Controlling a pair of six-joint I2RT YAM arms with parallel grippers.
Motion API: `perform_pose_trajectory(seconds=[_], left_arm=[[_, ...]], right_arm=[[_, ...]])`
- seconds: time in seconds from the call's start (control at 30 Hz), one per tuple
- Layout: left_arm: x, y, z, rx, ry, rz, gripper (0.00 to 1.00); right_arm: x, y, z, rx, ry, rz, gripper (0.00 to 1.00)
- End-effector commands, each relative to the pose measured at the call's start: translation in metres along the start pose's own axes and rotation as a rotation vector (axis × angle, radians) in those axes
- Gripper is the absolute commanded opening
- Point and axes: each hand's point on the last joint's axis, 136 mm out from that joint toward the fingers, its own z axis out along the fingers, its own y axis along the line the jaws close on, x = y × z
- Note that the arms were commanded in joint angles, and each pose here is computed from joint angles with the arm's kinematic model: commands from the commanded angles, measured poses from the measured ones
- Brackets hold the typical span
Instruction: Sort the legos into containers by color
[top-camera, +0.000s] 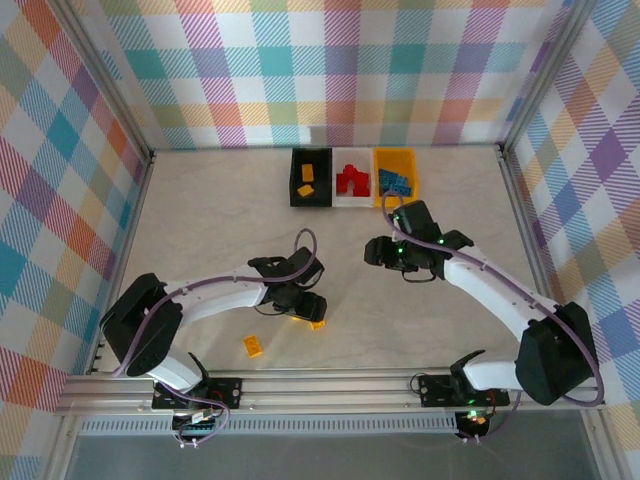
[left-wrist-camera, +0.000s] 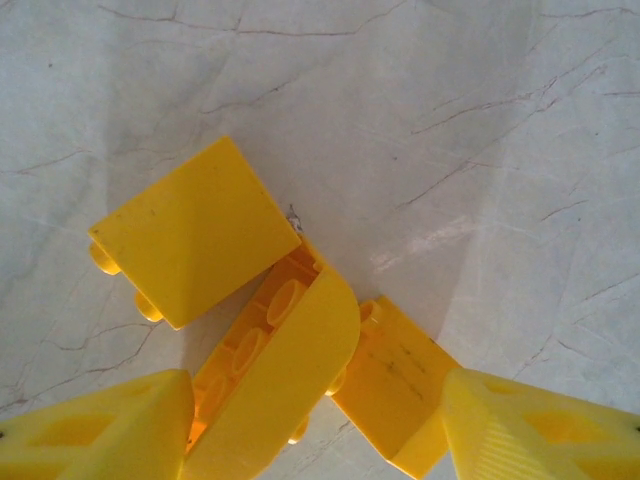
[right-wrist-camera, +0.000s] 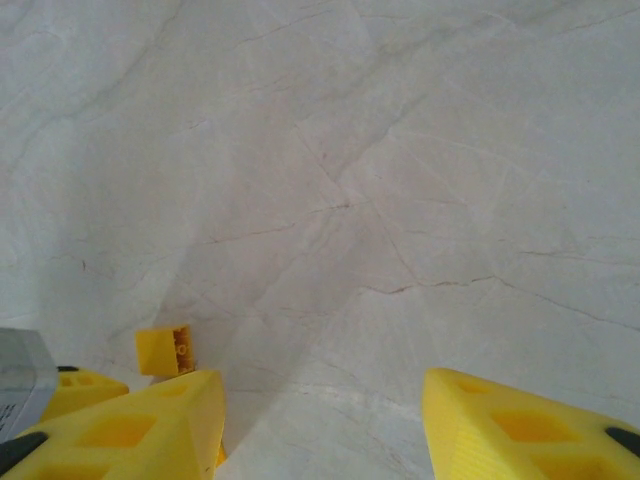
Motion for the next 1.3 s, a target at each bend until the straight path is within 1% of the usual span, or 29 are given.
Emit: perform_pose_trajectory(seconds=[0.0, 0.17, 0.27, 0.37, 0.47, 0.63, 0.77, 0.93, 1.17, 1.23, 1.27], left_arm=[[-0.005, -0.007, 0.005, 0.005, -0.011, 0.003, 0.63], [-0.005, -0.007, 0.012, -0.003, 0.001, 0.008, 0.60], [-0.008, 0.001, 0.010, -0.055, -0.012, 0.013, 0.60], [-0.011, 0.002, 0.006, -0.065, -0.030, 0.025, 0.59], [-0.011, 0.007, 0.007, -0.096, -0.025, 0.030, 0.58], [-0.013, 0.018, 0.009, -0.157, -0.027, 0.026, 0.49], [-0.016, 0.019, 0.013, -0.174, -0.023, 0.029, 0.45], [-0.014, 0.021, 0.022, -0.185, 0.006, 0.033, 0.44], [-0.008, 0.028, 0.030, -0.217, 0.036, 0.035, 0.46], [-0.006, 0.032, 0.030, -0.233, 0.039, 0.033, 0.42], [-0.005, 0.034, 0.030, -0.240, 0.039, 0.034, 0.38]], right_arm=[[0.010, 0.008, -0.005, -0.040, 0.003, 0.015, 0.55], [0.026, 0.012, -0.007, -0.042, 0.021, 0.003, 0.55], [0.034, 0.013, -0.005, -0.046, 0.030, 0.000, 0.55], [0.040, 0.012, 0.000, -0.044, 0.045, 0.002, 0.55], [0.042, 0.013, 0.003, -0.051, 0.053, 0.007, 0.55], [0.041, 0.018, 0.003, -0.062, 0.050, -0.001, 0.55], [0.040, 0.020, 0.002, -0.066, 0.049, -0.004, 0.54], [0.040, 0.021, 0.001, -0.068, 0.047, -0.003, 0.54], [0.039, 0.021, 0.002, -0.067, 0.041, -0.005, 0.55], [0.039, 0.021, 0.002, -0.067, 0.042, -0.004, 0.55], [0.039, 0.022, 0.003, -0.067, 0.043, -0.004, 0.55]])
